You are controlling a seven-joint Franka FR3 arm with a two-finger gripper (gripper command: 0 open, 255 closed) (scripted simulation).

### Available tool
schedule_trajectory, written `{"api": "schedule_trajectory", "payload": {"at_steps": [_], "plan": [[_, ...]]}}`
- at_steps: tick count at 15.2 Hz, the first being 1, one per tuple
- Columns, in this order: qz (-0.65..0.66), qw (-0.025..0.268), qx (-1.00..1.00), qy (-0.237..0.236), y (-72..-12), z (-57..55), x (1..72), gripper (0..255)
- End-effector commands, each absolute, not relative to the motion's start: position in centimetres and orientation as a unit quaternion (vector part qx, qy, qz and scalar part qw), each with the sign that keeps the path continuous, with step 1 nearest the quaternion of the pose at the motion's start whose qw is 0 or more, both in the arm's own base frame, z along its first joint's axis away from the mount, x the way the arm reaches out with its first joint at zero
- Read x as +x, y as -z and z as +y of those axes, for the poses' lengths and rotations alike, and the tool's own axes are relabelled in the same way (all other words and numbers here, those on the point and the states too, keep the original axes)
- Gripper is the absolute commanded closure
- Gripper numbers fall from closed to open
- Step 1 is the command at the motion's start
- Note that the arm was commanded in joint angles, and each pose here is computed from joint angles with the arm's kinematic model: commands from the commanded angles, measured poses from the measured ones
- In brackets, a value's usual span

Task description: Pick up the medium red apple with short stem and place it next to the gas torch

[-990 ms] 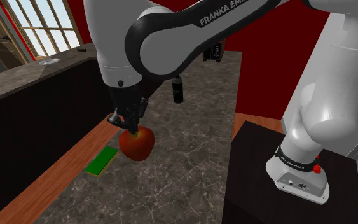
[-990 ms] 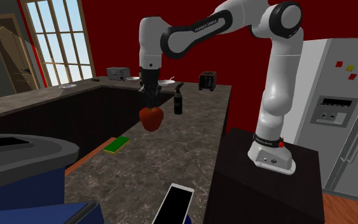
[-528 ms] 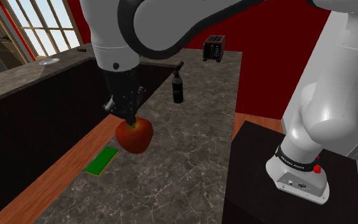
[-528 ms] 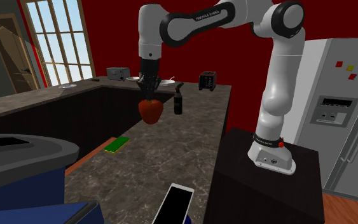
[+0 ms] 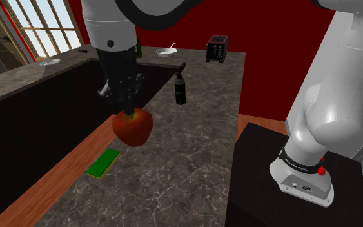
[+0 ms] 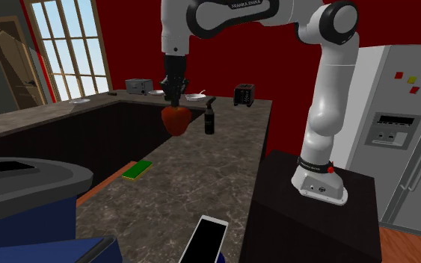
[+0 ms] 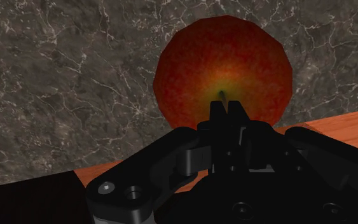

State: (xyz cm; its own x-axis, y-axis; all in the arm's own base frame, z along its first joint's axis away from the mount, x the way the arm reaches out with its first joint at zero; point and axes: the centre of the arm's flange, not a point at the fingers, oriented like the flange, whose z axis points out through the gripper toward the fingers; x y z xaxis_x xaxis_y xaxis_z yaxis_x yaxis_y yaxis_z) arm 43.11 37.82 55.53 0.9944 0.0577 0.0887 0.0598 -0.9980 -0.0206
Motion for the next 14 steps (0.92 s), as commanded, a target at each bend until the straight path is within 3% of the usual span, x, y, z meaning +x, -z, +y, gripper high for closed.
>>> {"api": "schedule_trajectory", "payload": {"at_steps": [1,14], "plan": [[-0.029,0.012,-0.999,0.044,-56.6,37.8,43.1,255],[-0.029,0.012,-0.999,0.044,-63.1,37.8,43.1,255]]}}
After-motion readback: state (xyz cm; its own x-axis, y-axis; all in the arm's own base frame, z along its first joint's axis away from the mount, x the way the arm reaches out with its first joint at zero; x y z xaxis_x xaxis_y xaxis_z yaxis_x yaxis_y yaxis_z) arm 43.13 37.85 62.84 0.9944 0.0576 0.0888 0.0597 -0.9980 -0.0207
